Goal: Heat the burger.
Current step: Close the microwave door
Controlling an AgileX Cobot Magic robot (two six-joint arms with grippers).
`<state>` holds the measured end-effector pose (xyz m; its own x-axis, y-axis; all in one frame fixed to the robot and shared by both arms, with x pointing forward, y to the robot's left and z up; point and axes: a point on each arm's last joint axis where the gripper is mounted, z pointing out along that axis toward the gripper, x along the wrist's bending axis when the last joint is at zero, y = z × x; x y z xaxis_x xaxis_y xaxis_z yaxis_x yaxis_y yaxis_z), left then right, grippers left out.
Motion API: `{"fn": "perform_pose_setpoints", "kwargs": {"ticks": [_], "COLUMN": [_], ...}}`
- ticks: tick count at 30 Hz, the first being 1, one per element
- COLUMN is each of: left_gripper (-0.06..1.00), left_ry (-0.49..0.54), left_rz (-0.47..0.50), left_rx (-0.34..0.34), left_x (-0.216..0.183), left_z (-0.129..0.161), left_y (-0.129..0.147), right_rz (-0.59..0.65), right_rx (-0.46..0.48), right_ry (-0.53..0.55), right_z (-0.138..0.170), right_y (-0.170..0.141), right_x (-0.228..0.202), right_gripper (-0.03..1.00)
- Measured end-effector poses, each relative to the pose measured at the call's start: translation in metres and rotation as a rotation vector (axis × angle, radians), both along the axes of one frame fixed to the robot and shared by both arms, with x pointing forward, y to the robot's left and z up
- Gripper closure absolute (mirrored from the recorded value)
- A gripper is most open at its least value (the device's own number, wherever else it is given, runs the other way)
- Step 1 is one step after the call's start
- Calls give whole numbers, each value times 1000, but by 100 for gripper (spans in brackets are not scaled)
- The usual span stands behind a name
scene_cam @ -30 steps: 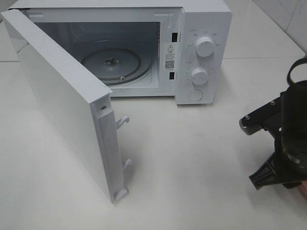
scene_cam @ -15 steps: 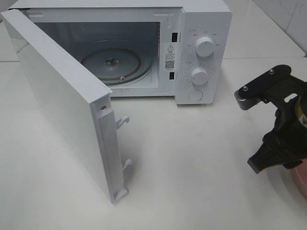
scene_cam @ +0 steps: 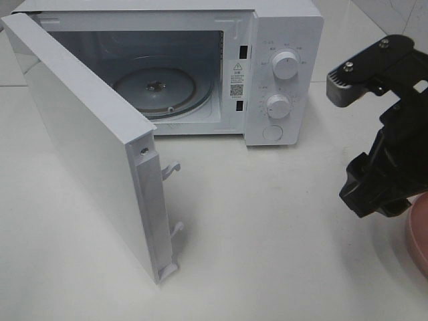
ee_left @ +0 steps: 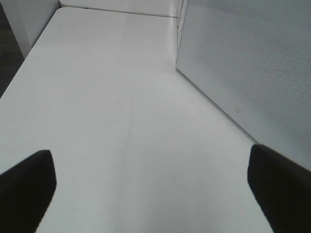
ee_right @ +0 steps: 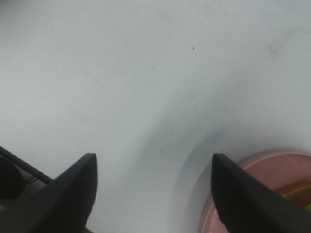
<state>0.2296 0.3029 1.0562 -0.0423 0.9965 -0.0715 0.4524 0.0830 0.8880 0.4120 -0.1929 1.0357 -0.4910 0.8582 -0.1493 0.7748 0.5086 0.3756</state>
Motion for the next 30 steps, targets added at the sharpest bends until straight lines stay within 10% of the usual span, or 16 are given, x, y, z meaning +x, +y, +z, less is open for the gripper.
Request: {"fn": "perform_pose_setpoints", "kwargs": {"ticks": [30], "left_gripper": [-5], "left_ry": [0], "left_rz": [0], "left_rx": [0], "left_x": [0], "left_z": [0], "left_y": [0], "right_rz": [-108], "right_rx": [171], "right_ry": [-163], "right_z": [57], "right_y": [-56], "right_x": [-67], "right_gripper": [20]}}
